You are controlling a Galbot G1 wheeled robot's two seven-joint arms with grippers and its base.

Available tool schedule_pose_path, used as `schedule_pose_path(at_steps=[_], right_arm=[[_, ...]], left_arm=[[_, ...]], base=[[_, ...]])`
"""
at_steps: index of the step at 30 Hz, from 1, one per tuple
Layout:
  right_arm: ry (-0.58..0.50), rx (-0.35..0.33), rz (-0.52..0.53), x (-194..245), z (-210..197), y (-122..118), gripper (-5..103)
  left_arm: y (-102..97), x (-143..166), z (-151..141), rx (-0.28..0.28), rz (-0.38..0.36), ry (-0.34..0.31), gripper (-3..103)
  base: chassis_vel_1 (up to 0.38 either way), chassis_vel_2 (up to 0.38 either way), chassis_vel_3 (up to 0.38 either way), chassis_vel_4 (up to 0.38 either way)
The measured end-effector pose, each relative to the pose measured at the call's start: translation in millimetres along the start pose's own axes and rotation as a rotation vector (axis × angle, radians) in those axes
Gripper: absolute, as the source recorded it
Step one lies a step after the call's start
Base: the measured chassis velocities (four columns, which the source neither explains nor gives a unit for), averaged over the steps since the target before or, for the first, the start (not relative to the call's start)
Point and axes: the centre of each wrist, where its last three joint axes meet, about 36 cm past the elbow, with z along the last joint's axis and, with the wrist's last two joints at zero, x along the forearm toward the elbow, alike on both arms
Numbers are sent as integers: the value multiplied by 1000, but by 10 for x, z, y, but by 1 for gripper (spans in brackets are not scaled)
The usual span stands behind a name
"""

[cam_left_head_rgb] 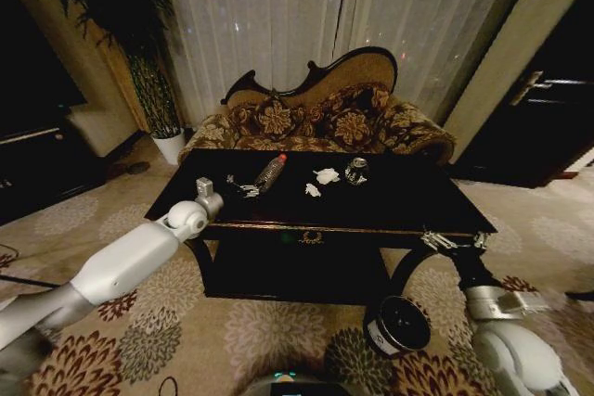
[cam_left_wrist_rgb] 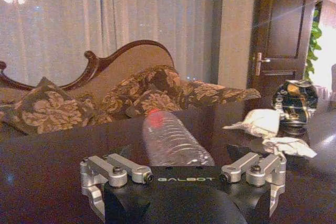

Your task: Move to the front of the table and place the trash on the table into the trash bin.

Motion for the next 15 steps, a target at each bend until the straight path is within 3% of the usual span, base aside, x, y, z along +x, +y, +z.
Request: schedule_pose_path(at_steps=[15], right_arm=[[1,23,6,-25,5,-90,100]], left_arm=[[-161,-268,209,-16,15,-6,100]], base=[[0,0,0,0]])
